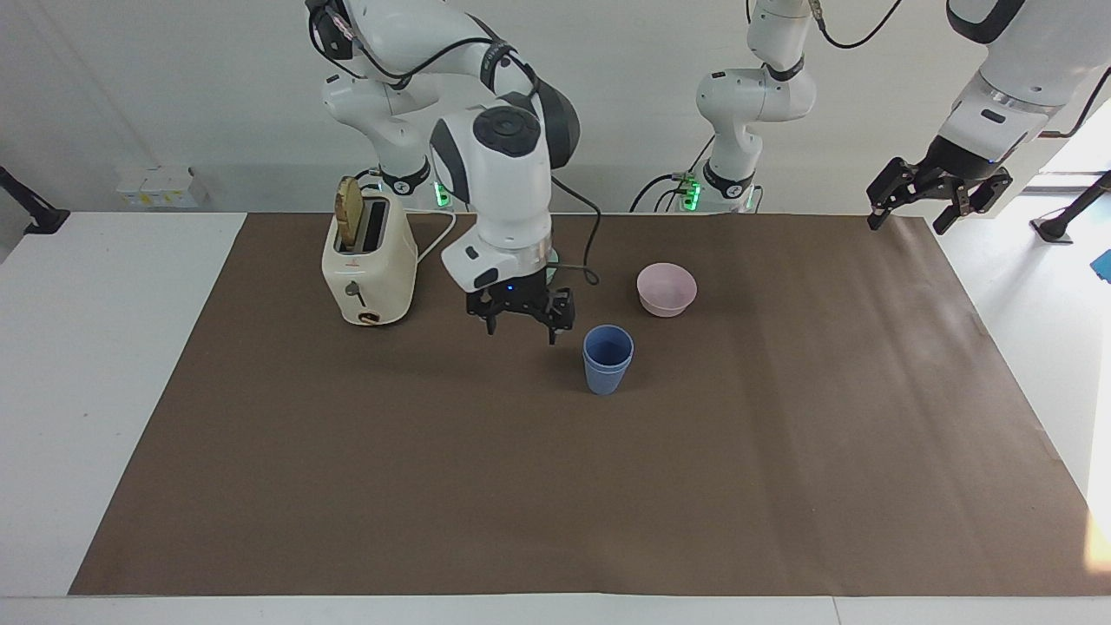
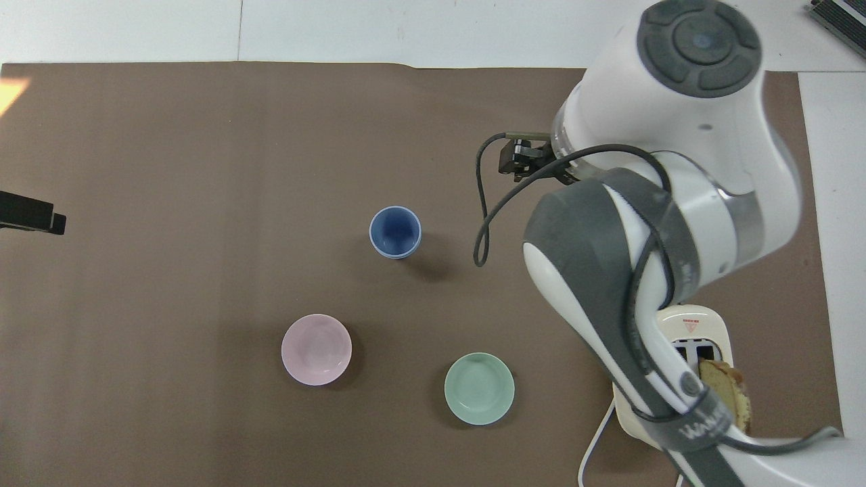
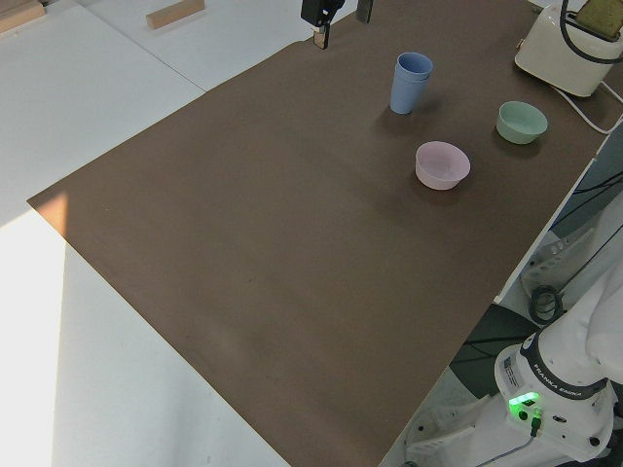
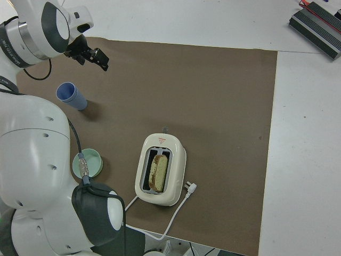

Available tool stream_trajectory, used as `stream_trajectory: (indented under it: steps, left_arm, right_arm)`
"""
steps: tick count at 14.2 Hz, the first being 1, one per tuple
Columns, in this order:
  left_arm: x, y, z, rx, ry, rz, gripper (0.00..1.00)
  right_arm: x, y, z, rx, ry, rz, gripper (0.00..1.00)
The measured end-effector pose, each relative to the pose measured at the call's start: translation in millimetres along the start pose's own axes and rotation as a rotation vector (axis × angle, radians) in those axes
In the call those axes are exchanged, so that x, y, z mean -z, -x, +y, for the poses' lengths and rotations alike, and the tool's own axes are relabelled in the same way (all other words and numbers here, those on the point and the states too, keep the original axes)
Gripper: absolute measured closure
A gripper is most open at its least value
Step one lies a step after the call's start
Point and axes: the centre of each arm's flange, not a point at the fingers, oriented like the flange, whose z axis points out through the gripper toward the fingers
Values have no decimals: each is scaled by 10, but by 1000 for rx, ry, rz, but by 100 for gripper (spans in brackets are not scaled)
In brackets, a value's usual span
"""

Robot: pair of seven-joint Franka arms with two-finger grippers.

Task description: Stack blue cups with both arms

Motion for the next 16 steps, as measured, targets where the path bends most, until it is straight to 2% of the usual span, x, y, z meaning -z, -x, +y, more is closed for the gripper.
stream_trajectory:
  steps: [4,6,10,14,16]
  left_arm:
    - [0,0,-2,0,0,0,0]
    - [0,0,-3,1,0,0,0]
    - [0,0,-3,1,0,0,0]
    - [0,0,-2,0,0,0,0]
    - [0,0,1,0,0,0,0]
  right_arm:
    - [354,-48,786,29,-9,-44,0]
    - [392,-59,951,31,-7,-53,0]
    - [452,-123,1258,70,-9,-42,0]
    - [450,-196,1718,26,-13,-5,0]
    - [340,-122,1827,10,-8,-8,0]
